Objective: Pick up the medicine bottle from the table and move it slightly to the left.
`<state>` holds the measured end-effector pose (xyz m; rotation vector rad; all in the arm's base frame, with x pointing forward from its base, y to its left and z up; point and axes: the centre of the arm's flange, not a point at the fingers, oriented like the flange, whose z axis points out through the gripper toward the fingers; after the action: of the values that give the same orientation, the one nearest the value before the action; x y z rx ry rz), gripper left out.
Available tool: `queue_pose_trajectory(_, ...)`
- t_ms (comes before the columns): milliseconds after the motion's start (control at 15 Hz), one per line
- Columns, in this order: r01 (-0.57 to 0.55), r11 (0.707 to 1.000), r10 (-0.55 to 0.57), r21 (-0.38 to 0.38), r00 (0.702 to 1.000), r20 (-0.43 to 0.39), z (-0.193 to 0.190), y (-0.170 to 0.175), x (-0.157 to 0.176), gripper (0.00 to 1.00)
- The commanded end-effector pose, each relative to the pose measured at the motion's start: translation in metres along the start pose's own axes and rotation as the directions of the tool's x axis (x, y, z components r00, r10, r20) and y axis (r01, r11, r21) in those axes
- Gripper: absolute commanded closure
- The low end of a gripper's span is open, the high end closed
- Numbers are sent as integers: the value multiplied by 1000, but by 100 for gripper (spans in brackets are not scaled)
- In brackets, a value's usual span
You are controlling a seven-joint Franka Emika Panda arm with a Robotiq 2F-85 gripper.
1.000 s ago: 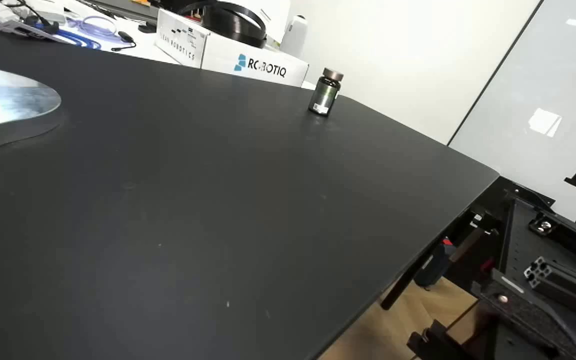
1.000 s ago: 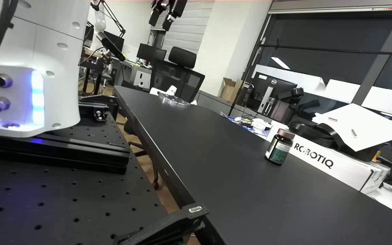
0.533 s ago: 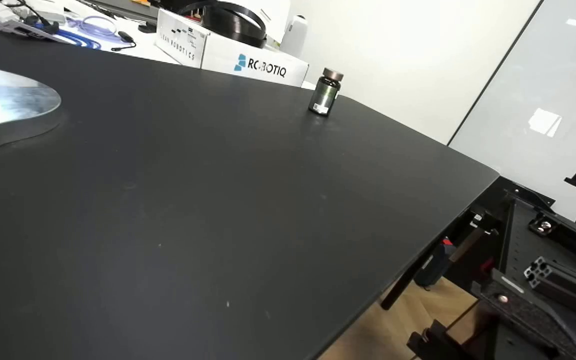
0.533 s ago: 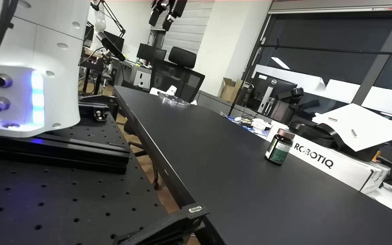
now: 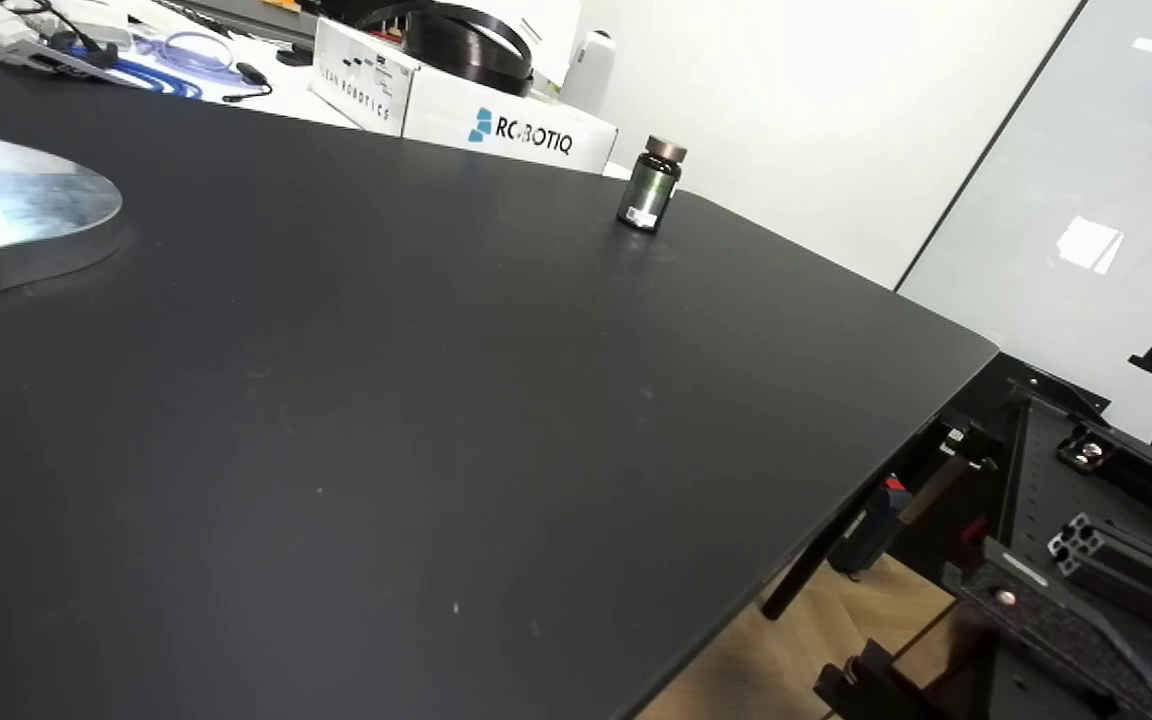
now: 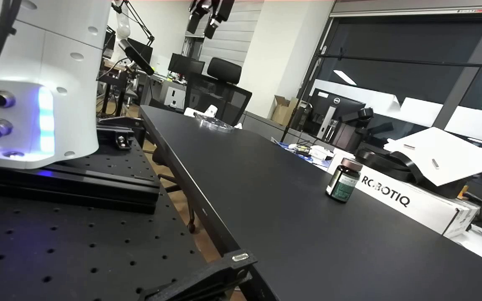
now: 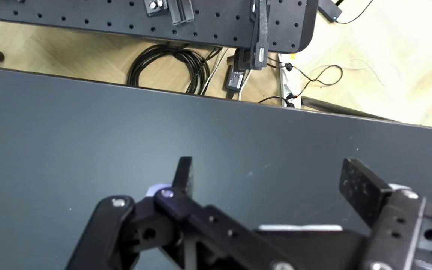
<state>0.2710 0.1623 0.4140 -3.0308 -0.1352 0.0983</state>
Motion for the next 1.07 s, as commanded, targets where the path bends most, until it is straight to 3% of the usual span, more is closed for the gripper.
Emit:
queue_pose_trajectory(0, -33, 998, 29, -56, 997, -69, -21, 28, 33, 0)
queue_pose_trajectory(400, -131, 981, 97, -141, 969, -227, -73, 112, 117, 0)
queue_pose_trajectory(800, -245, 964, 211, -107, 942, -262, -124, 207, 210, 0)
queue_pose_trajectory(867, -222, 968, 183, -114, 942, -282, -102, 191, 162, 0)
queue_pose_trajectory(1000, -243, 964, 206, -105, 938, -278, -107, 209, 186, 0)
